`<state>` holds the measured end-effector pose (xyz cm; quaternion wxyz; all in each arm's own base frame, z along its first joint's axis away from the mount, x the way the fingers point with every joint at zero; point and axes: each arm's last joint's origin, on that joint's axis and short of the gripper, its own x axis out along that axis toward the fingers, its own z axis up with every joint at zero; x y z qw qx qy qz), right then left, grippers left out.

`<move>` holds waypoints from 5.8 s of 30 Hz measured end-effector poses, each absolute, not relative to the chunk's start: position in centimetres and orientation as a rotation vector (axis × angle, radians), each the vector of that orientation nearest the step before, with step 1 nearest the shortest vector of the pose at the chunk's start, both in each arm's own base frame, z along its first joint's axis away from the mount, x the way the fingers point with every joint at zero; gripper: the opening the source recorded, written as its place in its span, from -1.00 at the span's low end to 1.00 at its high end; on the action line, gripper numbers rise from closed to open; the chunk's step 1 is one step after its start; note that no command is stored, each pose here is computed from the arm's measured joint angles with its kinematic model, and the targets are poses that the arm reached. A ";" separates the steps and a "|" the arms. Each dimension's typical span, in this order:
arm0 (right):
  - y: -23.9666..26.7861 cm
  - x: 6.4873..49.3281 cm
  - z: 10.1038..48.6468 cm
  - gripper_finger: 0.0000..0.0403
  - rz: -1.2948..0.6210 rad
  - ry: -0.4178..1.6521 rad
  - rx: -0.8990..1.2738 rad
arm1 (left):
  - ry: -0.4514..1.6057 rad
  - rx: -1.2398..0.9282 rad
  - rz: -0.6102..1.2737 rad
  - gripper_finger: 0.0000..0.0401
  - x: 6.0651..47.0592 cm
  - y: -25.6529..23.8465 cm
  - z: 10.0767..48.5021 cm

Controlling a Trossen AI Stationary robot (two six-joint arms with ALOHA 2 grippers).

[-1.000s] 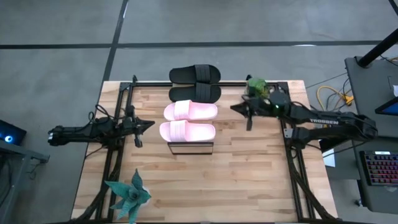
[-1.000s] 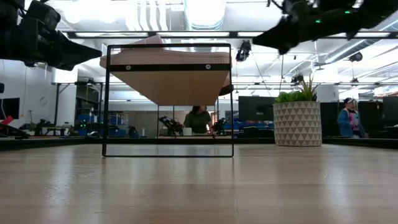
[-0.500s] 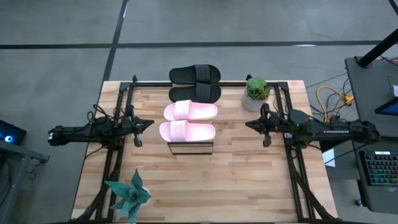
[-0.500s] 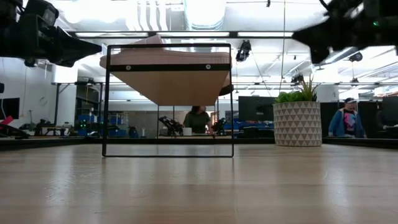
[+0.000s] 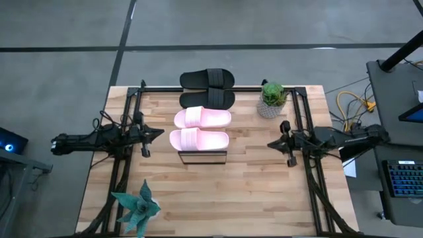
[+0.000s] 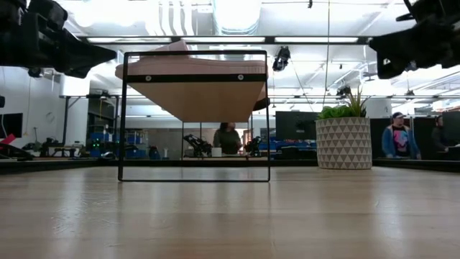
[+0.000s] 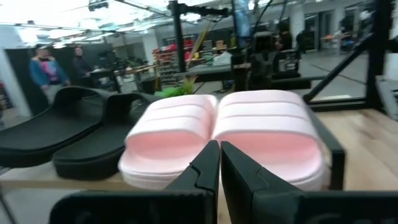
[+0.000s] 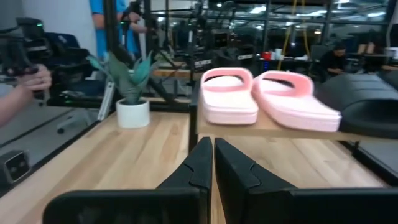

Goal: Pick and place slides into the shelf
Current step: Return to Home Position

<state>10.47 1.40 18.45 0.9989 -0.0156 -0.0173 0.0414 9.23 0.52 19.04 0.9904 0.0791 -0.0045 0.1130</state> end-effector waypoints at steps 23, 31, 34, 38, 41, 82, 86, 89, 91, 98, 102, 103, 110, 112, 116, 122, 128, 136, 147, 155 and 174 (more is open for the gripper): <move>1.3 10.0 16.3 -0.96 0.065 0.034 -0.057 | 0.034 0.129 0.172 -1.00 9.3 0.4 18.5; 1.3 10.0 16.3 -0.96 0.065 0.035 -0.032 | 0.036 0.117 0.136 -1.00 9.3 0.3 18.5; 1.3 10.0 16.3 -0.96 0.065 0.036 -0.032 | 0.041 0.121 0.136 -1.00 9.3 0.3 18.5; 1.3 10.0 16.3 -0.96 0.065 0.035 -0.052 | 0.040 0.114 0.109 -1.00 9.3 0.2 18.5; 1.3 10.0 16.3 -0.96 0.065 0.036 -0.055 | 0.041 0.114 0.084 -1.00 9.3 0.1 18.4; 1.3 10.0 16.3 -0.96 0.059 0.038 -0.041 | 0.028 0.138 0.083 -1.00 9.3 0.1 18.5; 1.3 10.0 16.3 -0.96 0.058 0.038 -0.041 | 0.028 0.138 0.083 -1.00 9.3 0.1 18.5; 1.3 10.0 16.3 -0.96 0.058 0.038 -0.040 | 0.028 0.138 0.083 -1.00 9.3 0.1 18.5; 1.3 10.0 16.3 -0.96 0.058 0.038 -0.041 | 0.029 0.139 0.083 -1.00 9.3 0.1 18.5; 1.3 10.0 16.3 -0.96 0.058 0.038 -0.040 | 0.033 0.139 0.082 -1.00 9.4 0.1 18.4; 1.3 10.0 16.3 -0.96 0.058 0.038 -0.040 | 0.033 0.139 0.083 -1.00 9.4 0.1 18.4; 1.3 10.0 16.3 -0.96 0.058 0.038 -0.041 | 0.033 0.139 0.082 -1.00 9.4 0.1 18.4; 1.3 10.0 16.3 -0.96 0.058 0.038 -0.040 | 0.035 0.139 0.083 -1.00 9.4 0.1 18.4; 1.3 10.0 16.3 -0.96 0.058 0.038 -0.041 | 0.035 0.139 0.082 -1.00 9.4 0.1 18.3; 1.3 10.0 16.3 -0.96 0.059 0.038 -0.041 | 0.035 0.139 0.082 -1.00 9.4 0.1 18.3; 1.3 10.0 16.3 -0.96 0.059 0.038 -0.041 | 0.035 0.139 0.082 -1.00 9.4 0.1 18.3; 1.3 10.0 16.3 -0.96 0.059 0.038 -0.041 | 0.035 0.139 0.082 -1.00 9.4 0.1 18.3; 1.3 10.0 16.3 -0.96 0.059 0.038 -0.040 | 0.035 0.139 0.082 -1.00 9.4 0.1 18.3; 1.3 10.0 16.3 -0.96 0.059 0.038 -0.041 | 0.035 0.139 0.082 -1.00 9.4 0.1 18.3; 1.3 10.0 16.3 -0.96 0.059 0.038 -0.041 | 0.035 0.139 0.082 -1.00 9.4 0.1 18.3; 1.3 10.0 16.3 -0.96 0.059 0.038 -0.040 | 0.035 0.139 0.082 -1.00 9.4 0.1 18.3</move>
